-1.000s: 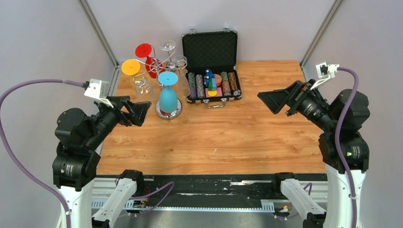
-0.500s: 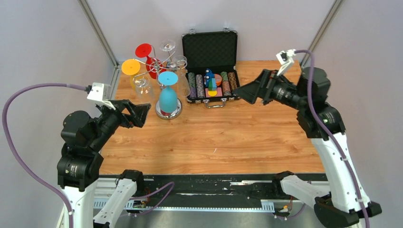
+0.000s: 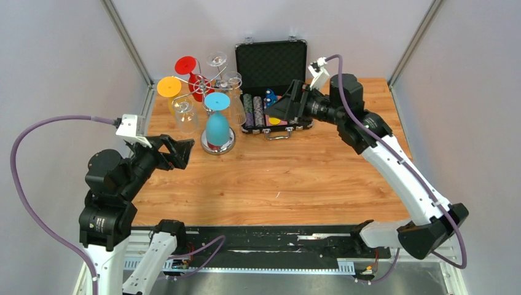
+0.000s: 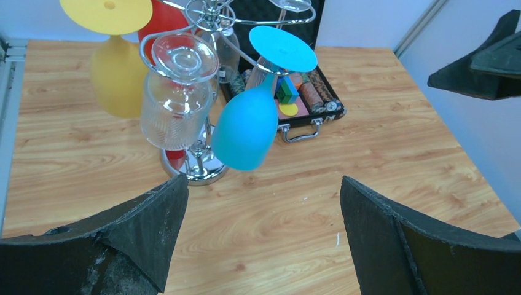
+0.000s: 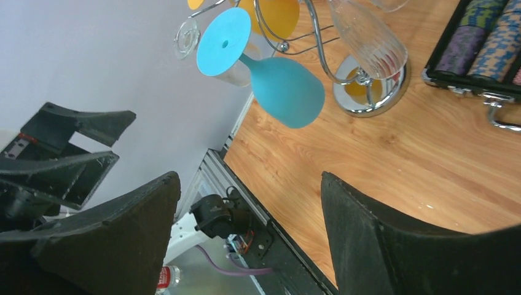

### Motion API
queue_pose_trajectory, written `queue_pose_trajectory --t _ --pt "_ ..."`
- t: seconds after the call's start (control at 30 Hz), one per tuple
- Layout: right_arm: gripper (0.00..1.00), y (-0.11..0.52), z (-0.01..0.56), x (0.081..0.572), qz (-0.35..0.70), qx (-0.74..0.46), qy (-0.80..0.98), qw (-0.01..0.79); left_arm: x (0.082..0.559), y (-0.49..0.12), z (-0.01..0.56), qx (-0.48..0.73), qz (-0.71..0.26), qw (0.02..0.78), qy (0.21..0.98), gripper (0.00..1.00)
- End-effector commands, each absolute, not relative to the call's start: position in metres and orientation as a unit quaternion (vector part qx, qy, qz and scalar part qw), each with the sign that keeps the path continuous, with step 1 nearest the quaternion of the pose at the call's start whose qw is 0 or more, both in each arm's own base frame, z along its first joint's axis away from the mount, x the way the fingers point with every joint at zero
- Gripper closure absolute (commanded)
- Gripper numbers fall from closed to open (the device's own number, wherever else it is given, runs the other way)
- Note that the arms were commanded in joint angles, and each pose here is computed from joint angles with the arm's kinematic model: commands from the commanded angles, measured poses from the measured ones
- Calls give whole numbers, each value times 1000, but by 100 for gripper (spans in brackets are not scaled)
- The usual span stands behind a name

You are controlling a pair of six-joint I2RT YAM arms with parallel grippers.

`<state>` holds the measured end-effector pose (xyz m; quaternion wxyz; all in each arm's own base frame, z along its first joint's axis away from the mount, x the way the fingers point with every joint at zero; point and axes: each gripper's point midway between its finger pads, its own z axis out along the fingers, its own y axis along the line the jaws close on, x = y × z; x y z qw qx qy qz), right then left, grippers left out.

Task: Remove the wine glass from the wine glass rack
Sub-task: Pick up the wine glass from the wine rack.

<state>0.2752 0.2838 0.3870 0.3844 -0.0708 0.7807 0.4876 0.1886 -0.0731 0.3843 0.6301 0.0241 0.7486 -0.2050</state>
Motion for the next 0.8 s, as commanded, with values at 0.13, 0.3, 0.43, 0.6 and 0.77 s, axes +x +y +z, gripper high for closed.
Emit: queue_pose_trajectory --t 0.13,0.3,0.43,0.6,0.77 --pt "24 318 418 300 552 -8 738 387 182 -71 381 18 -210 646 734 0" --pt "34 330 410 311 575 26 731 365 180 -73 372 19 -215 645 733 0" --pt "43 341 409 317 595 47 724 345 176 -78 372 33 -229 654 720 0" --pt "48 356 406 321 613 62 721 318 165 -83 377 49 -247 680 689 0" --pt "52 372 398 326 623 72 721 294 157 -86 375 62 -254 696 669 0"
